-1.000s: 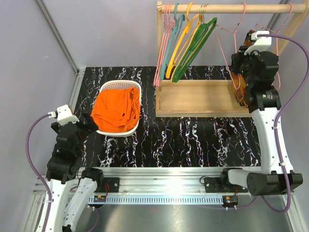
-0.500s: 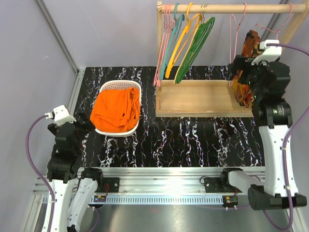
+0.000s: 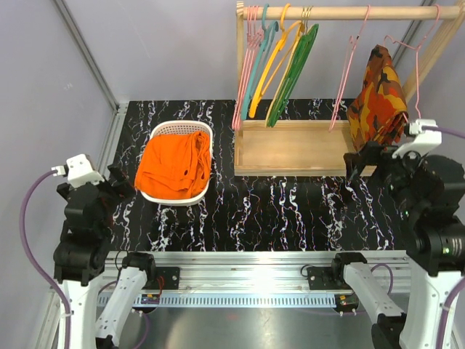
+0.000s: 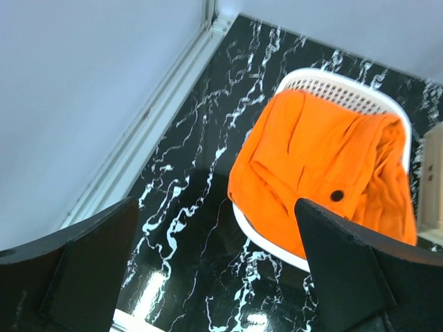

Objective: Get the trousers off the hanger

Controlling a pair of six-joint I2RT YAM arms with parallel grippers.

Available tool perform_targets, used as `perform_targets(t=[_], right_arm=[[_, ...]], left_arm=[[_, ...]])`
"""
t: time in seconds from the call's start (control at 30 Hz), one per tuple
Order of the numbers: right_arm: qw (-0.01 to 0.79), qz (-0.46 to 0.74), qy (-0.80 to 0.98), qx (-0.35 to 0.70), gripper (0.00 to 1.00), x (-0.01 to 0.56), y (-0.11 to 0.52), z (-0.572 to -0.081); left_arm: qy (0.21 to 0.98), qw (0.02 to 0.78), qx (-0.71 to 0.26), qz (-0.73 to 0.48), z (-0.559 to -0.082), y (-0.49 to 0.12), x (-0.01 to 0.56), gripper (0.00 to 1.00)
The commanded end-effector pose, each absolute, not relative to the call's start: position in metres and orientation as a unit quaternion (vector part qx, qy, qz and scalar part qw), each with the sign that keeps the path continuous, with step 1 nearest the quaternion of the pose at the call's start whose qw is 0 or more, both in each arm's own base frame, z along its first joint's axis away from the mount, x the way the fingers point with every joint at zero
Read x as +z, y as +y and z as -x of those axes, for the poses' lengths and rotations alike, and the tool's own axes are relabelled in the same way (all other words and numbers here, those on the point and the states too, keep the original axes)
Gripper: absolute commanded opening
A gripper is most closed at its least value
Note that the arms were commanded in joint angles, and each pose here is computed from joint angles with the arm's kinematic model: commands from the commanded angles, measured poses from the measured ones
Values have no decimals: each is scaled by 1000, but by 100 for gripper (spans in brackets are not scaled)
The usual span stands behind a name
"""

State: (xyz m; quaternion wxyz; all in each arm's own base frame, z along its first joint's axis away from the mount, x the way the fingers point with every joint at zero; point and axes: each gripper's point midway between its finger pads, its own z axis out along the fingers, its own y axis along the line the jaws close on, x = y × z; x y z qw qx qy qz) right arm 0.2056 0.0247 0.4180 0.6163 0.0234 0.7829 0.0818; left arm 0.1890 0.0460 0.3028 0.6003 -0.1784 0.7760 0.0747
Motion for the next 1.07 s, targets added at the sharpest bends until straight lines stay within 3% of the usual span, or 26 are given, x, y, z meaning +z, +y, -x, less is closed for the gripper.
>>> perform_targets(t=[0.0, 0.37, 1.03], right_arm=[[602, -8, 789, 120, 100, 402, 39, -180], [673, 1, 728, 129, 99, 387, 34, -106], [628, -12, 770, 115, 99, 356, 34, -151]], left_arm=[[769, 616, 57, 160, -173, 41, 328, 99], [755, 646, 3, 115, -135, 23, 335, 99], [731, 672, -14, 113, -127, 20, 325, 99]])
